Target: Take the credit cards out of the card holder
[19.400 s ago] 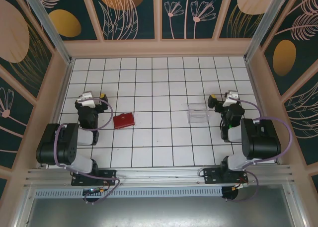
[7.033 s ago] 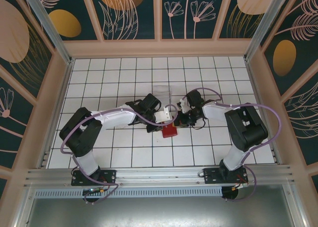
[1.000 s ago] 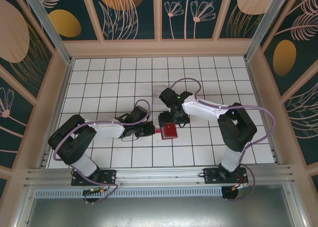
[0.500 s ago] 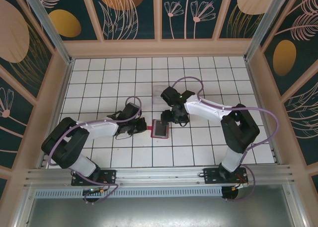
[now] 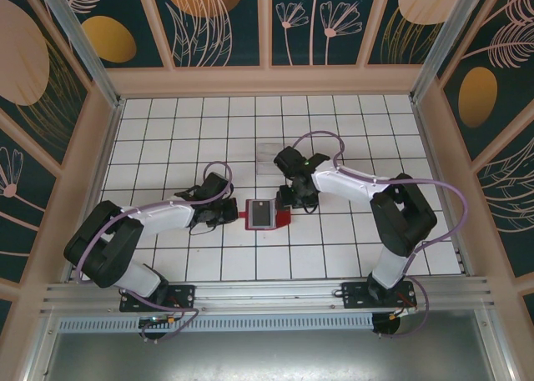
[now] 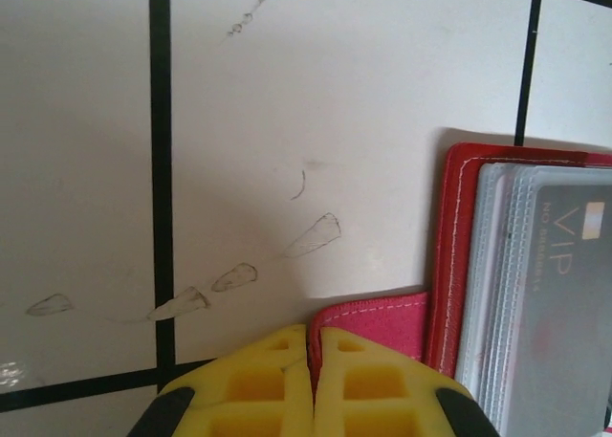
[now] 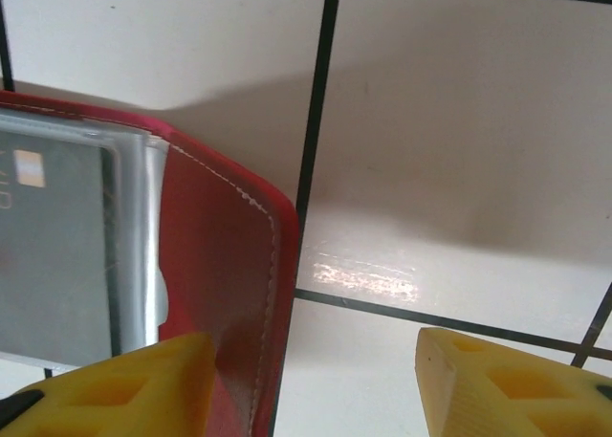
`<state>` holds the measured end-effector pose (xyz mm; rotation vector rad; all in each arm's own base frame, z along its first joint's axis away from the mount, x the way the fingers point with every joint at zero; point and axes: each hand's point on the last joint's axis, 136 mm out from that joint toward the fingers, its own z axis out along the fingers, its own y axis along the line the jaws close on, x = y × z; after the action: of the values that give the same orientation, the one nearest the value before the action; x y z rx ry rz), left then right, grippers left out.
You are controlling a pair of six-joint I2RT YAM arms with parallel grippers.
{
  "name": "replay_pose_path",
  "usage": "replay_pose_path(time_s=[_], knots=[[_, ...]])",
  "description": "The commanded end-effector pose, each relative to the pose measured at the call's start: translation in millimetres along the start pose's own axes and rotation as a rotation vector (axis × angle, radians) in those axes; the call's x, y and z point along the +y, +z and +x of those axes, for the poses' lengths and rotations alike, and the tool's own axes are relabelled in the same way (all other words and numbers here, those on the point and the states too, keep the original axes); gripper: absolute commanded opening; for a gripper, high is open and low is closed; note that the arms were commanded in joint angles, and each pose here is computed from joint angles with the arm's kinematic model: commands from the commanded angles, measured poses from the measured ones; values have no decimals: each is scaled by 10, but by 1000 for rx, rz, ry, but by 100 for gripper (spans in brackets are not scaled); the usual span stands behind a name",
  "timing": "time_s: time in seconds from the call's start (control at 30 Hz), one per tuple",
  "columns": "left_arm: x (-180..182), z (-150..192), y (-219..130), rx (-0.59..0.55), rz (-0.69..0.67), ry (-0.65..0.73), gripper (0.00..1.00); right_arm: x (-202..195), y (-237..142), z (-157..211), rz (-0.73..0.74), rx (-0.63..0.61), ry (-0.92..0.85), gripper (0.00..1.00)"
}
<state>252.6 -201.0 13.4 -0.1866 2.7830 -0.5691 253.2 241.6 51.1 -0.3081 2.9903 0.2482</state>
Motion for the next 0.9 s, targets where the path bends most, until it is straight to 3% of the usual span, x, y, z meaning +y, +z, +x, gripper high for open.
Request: replay_pose_path(time_s=[0.0, 0.2, 0.6, 0.87], knots=[[201, -9, -47, -3, -108, 14, 0, -35, 57, 2, -14, 0, -1, 58], [200, -7, -18, 15, -118, 34, 3, -156, 235, 74, 23, 27, 8, 59], [105, -166, -127, -10, -140, 68, 35, -334, 350, 165, 150, 36, 24, 67], [-128, -428, -395, -61, -127, 107, 38, -197, 124, 66, 118, -23, 29, 69]])
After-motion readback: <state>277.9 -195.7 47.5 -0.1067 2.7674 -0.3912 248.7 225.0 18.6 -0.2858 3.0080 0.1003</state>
